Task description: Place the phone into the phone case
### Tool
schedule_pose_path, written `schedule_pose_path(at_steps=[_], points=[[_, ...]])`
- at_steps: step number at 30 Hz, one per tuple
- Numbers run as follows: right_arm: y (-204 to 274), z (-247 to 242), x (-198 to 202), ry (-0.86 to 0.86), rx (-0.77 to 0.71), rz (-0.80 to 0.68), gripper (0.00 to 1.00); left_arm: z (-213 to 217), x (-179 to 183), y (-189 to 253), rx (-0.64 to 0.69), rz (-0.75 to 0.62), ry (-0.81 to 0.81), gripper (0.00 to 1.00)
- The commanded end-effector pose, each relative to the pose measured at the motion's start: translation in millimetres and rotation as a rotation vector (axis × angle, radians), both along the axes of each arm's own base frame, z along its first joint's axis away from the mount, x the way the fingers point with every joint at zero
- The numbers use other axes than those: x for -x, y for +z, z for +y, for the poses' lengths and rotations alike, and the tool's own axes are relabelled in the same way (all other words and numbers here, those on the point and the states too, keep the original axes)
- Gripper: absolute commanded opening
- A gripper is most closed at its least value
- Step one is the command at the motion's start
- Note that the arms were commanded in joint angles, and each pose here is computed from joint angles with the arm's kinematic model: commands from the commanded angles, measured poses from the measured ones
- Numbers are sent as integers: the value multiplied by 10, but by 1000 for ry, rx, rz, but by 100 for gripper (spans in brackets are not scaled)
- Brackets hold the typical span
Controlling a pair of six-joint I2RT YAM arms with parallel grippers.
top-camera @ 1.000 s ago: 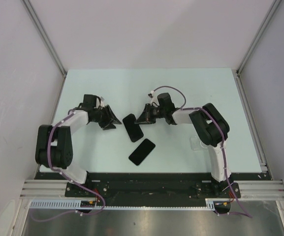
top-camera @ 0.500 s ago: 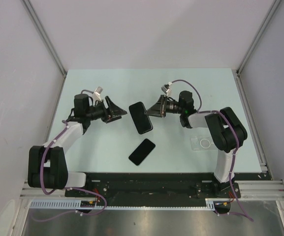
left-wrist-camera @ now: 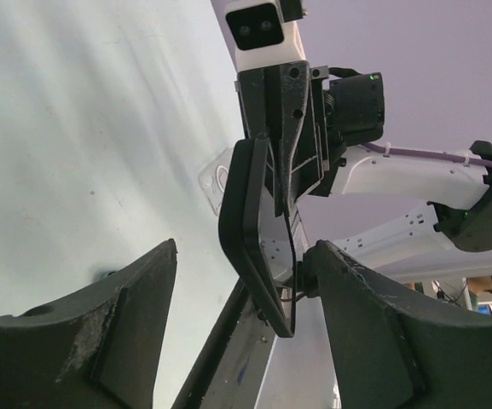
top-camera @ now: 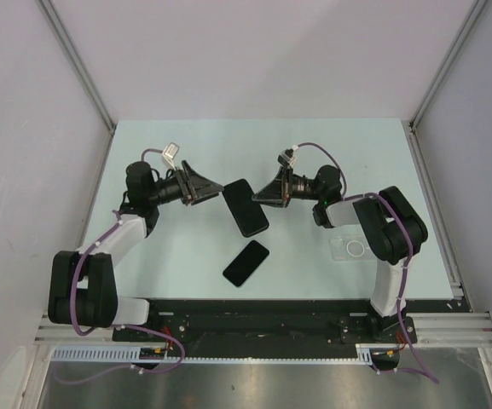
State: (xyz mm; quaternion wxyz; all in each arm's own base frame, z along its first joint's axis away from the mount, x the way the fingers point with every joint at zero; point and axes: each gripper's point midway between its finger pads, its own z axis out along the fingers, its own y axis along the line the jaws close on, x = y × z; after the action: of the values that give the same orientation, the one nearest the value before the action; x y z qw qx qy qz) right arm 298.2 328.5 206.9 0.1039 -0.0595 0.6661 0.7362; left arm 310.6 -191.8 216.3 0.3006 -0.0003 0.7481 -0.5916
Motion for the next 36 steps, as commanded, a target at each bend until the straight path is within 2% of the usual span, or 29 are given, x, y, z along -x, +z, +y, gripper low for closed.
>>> schedule_pose_path(at_steps=[1,10,13,19,20,23,27,30,36], points=[[394,-55,166,15,-142,-267,0,-123,76,142,37,-51,-64,70],[400,-31,206,20,-145,-265,0,-206,71,79,38,-19,-74,61],[407,-26,224,25,-145,-264,0,-209,69,81,38,-17,-71,52],[414,-12,253,33,-146,-262,0,-217,66,63,34,-12,-73,26],[421,-12,255,34,-147,-268,1,-216,66,53,29,-13,-73,18],[425,-14,256,33,-147,-266,6,-234,66,28,3,-13,-77,0],[434,-12,248,29,-150,-264,22,-233,51,-57,-86,-19,-70,0],[433,-14,231,22,-151,-258,29,-230,51,-76,-116,-21,-65,0],[440,-12,217,15,-154,-252,34,-269,86,-80,-114,-24,-88,0]])
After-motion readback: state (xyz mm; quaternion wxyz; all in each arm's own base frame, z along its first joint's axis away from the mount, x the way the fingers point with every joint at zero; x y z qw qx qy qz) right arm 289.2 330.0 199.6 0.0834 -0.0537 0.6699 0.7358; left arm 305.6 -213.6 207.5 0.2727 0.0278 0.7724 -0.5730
